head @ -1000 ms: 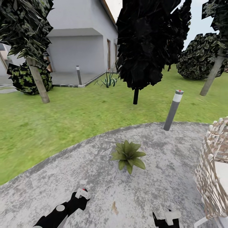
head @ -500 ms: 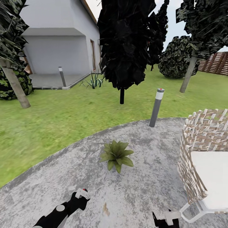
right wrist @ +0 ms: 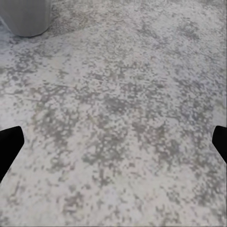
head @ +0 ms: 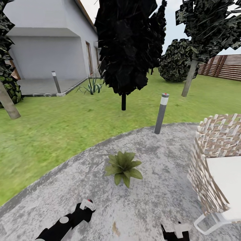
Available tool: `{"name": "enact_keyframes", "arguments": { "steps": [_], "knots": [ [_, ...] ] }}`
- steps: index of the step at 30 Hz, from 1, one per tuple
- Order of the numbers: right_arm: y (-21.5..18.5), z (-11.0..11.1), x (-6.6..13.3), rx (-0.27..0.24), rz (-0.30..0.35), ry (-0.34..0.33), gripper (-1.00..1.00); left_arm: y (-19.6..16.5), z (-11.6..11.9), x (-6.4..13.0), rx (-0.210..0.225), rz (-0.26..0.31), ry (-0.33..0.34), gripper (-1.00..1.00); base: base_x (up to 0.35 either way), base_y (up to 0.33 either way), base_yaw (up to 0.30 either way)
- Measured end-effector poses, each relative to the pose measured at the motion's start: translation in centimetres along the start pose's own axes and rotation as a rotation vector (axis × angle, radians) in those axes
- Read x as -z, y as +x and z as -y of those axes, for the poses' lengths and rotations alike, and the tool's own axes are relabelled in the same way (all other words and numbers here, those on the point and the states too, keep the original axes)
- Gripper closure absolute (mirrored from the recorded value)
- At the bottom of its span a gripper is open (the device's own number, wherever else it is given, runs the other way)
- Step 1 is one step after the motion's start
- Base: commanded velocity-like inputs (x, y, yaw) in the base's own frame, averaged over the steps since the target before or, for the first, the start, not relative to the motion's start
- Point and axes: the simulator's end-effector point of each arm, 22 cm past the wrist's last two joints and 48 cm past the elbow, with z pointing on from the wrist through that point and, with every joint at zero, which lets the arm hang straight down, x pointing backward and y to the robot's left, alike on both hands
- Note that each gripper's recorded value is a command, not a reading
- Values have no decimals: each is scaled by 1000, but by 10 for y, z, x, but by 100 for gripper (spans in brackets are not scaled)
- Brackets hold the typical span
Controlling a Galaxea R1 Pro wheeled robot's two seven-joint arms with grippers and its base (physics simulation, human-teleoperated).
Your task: Pick up the pesticide atomizer in the garden and spray insectifuge to fully cover both potted plants in the garden.
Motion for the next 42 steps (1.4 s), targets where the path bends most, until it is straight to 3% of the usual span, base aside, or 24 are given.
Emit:
{"name": "enact_keyframes", "arguments": {
  "steps": [10,15,17,18,19,20,22,24,27,30,34,35,40,42],
  "knots": [
    [0,0,0,1,0,0,-100,0,1,0,-2,-1,4,100,65,45,-98],
    [-1,-10,-1,-2,1,-17,-100,1,7,-1,-24,-8,24,100,0,0,-34],
    [-3,-15,-1,7,5,-31,-100,4,17,1,-38,-17,82,100,0,0,-2],
    [-4,-21,-2,32,8,-53,-100,7,24,5,-51,-28,142,100,0,0,0],
    [-20,-44,-6,149,50,-144,-100,17,23,16,-108,-64,239,100,0,0,0],
    [-34,-58,-8,226,88,-198,-100,25,19,23,-137,-89,277,100,0,0,0],
    [-54,-78,-10,327,142,-272,-100,36,17,32,-182,-124,324,100,0,0,0],
    [-50,-105,-6,423,121,-411,-100,54,17,42,-256,-197,383,100,0,0,0],
    [-43,-127,-1,473,66,-552,-100,71,15,49,-333,-283,414,100,0,0,0],
    [-57,-142,1,499,80,-636,-100,67,13,47,-400,-325,421,100,0,0,0],
    [-68,-174,21,567,91,-837,-100,53,8,49,-462,-403,465,100,0,0,0],
    [-72,-179,23,601,90,-878,100,46,6,48,-477,-413,471,100,0,0,0],
    [-82,-182,20,662,74,-915,100,41,14,44,-532,-467,480,100,0,0,0],
    [-85,-198,23,685,81,-943,100,36,21,40,-586,-488,480,100,0,0,0]
  ]
}}
